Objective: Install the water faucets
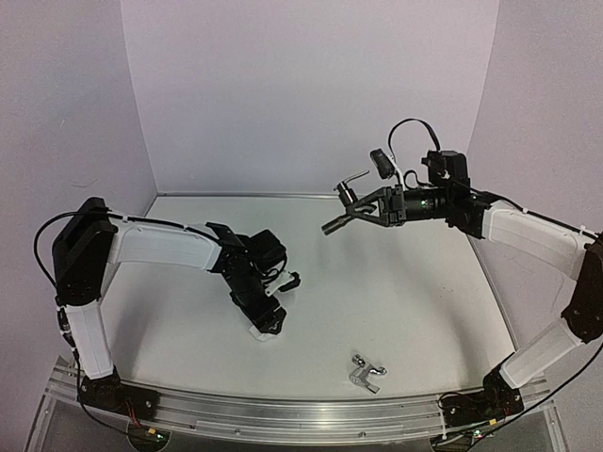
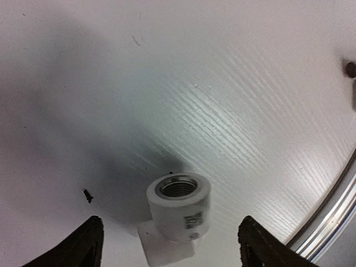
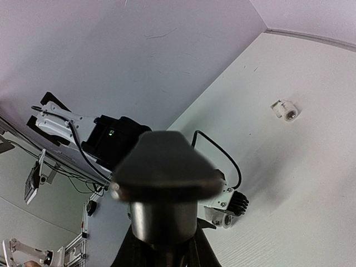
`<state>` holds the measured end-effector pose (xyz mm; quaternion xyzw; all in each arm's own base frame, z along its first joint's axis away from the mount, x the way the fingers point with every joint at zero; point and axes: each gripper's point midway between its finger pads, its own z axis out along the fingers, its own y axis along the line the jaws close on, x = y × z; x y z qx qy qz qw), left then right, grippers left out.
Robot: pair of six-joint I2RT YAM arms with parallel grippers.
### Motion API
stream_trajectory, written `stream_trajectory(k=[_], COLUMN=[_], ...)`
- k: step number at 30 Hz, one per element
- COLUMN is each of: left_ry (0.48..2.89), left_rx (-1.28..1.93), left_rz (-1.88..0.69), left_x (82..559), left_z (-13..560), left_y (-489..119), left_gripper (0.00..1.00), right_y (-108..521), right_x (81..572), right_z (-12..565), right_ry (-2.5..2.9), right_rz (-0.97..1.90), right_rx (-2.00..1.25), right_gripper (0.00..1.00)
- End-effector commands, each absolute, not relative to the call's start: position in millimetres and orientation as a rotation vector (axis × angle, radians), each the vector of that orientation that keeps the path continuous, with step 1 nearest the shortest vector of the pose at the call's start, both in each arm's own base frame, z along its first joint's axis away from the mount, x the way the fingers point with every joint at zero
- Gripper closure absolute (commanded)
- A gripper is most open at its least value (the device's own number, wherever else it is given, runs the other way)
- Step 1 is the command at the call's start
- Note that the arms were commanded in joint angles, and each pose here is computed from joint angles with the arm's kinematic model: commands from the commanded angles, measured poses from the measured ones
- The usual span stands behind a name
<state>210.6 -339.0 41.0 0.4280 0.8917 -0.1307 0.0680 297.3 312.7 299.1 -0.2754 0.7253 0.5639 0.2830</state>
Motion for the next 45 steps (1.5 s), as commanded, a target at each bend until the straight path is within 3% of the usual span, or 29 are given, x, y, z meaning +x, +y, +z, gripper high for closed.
stream_trajectory(k=[1,5,9,26,29,37,39,41,43,45], left_ry=[2.376,2.044,1.878,1.680,1.658,1.629,1.629,1.637,1.643,1.640], left_rx=[1.110,0.960,0.914,0.969,0.983,1.026,1.042,1.053,1.074,1.111], left_rz=[-0.680,-0.961,-1.158,-1.449,-1.471,-1.478,-1.479,-1.471,-1.468,-1.465], left_x=[225,214,199,182,180,176,172,169,164,157], left_z=[146,250,303,337,339,342,341,338,335,333], left_y=[-360,-362,-366,-396,-399,-399,-397,-394,-389,-385], left_gripper=[0.10,0.02,0.02,0.26,0.36,0.80,0.91,0.99,1.00,1.00], right_y=[314,318,329,375,378,378,377,375,373,371], right_x=[294,293,282,231,228,221,218,215,215,216], right_z=[355,359,363,374,372,369,367,365,363,361], right_ry=[1.749,1.727,1.693,1.622,1.624,1.623,1.626,1.631,1.637,1.647], right_rz=[1.491,1.521,1.577,1.759,1.767,1.799,1.811,1.822,1.826,1.830], right_rx=[-0.819,-0.833,-0.878,-1.053,-1.062,-1.095,-1.105,-1.112,-1.113,-1.105], right_gripper=[1.00,1.00,1.00,1.00,1.00,1.00,0.85,0.60,0.40,0.28])
